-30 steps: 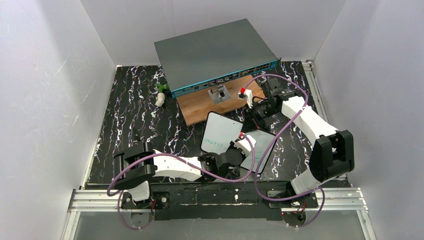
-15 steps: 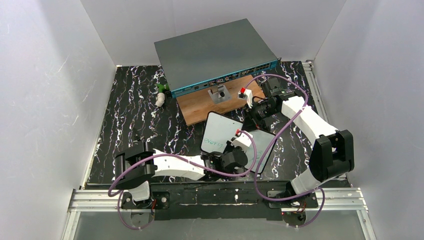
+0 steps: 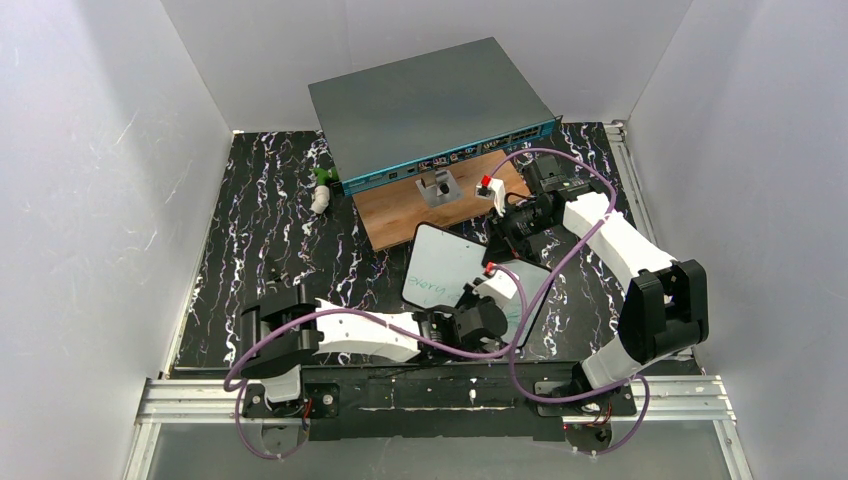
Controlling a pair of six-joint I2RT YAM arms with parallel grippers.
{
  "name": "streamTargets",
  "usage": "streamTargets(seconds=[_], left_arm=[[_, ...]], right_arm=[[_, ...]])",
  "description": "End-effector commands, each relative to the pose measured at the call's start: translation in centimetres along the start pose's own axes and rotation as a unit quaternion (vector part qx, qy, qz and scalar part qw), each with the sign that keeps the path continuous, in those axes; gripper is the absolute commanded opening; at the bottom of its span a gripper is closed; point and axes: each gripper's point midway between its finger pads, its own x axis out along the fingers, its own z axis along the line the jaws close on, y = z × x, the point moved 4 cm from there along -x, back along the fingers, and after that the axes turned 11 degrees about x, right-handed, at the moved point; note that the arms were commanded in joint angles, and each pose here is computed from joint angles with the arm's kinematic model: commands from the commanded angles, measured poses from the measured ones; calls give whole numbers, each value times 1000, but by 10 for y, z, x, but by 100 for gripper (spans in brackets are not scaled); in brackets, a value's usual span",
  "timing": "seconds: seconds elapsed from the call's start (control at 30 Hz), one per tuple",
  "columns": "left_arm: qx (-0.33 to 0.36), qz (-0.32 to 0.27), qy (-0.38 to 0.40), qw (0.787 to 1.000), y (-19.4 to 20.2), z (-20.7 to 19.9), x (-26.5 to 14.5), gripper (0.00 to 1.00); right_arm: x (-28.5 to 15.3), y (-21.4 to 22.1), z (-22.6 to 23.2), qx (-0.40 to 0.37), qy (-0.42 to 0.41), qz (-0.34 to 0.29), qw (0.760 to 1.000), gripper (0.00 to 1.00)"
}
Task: Erase the whiteboard
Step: Erase the whiteboard at the center of the board.
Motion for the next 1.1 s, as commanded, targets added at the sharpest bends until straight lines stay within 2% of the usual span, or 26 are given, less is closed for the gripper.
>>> streamTargets(seconds=[0.0, 0.23, 0.6, 0.8, 1.07], left_arm=[[-9, -24, 29, 999, -22, -20, 3, 0], [-4, -4, -23, 1000, -6, -4, 7, 0], [-55, 9, -53, 997, 14, 36, 0, 0], [-60, -15, -6, 998, 0, 17, 2, 0], [-13, -34, 25, 999, -19, -22, 3, 0]], right_arm=[[3, 3, 3, -26, 0, 14, 1000, 1], [3, 3, 2, -27, 1, 15, 1000, 1], [3, 4, 1, -27, 3, 15, 1000, 1], [3, 4, 1, -28, 3, 15, 1000, 1], [3, 4, 1, -27, 4, 16, 999, 1]])
